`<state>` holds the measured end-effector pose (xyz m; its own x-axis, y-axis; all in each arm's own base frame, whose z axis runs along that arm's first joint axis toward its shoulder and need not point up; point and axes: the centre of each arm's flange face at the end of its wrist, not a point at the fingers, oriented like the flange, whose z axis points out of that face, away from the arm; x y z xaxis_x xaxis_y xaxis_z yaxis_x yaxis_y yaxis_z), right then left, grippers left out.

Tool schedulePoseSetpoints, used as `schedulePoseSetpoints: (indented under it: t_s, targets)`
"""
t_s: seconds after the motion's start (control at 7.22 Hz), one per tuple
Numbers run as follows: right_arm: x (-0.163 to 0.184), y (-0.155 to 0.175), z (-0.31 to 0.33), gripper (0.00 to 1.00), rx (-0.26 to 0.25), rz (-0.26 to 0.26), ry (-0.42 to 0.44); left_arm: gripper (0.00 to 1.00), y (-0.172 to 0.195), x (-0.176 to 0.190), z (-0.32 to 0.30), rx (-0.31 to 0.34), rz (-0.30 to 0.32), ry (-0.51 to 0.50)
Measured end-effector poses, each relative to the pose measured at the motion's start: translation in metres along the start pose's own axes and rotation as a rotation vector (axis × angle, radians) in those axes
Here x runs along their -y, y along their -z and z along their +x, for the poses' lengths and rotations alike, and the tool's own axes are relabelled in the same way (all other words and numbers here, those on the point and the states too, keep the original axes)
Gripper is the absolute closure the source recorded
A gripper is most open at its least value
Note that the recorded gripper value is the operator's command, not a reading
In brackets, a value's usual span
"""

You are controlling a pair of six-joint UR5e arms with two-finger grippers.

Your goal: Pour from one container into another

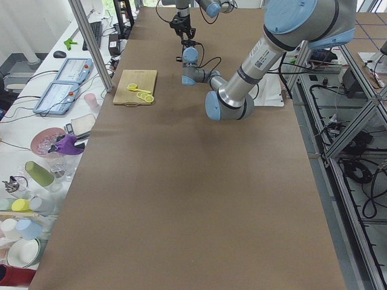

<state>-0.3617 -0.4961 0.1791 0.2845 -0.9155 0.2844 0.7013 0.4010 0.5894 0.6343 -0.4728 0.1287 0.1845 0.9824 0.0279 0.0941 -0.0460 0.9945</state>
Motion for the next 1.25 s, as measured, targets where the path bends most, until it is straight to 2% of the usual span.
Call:
schedulePoseSetpoints:
  t_s: [0.69, 0.97, 1.25]
  targets:
    - [-0.039, 0.011, 0.023, 1.0, -0.03, 0.112, -0.002, 1.0, 0.017, -0.021, -0.017, 0.026, 0.01, 0.023]
    - [-0.077, 0.012, 0.038, 1.0, -0.022, 0.179, -0.008, 1.0, 0.037, -0.045, -0.022, 0.038, 0.051, 0.086]
    - [-0.133, 0.0, 0.062, 1.0, -0.008, 0.248, -0.018, 1.0, 0.07, -0.084, -0.026, 0.056, 0.07, 0.163]
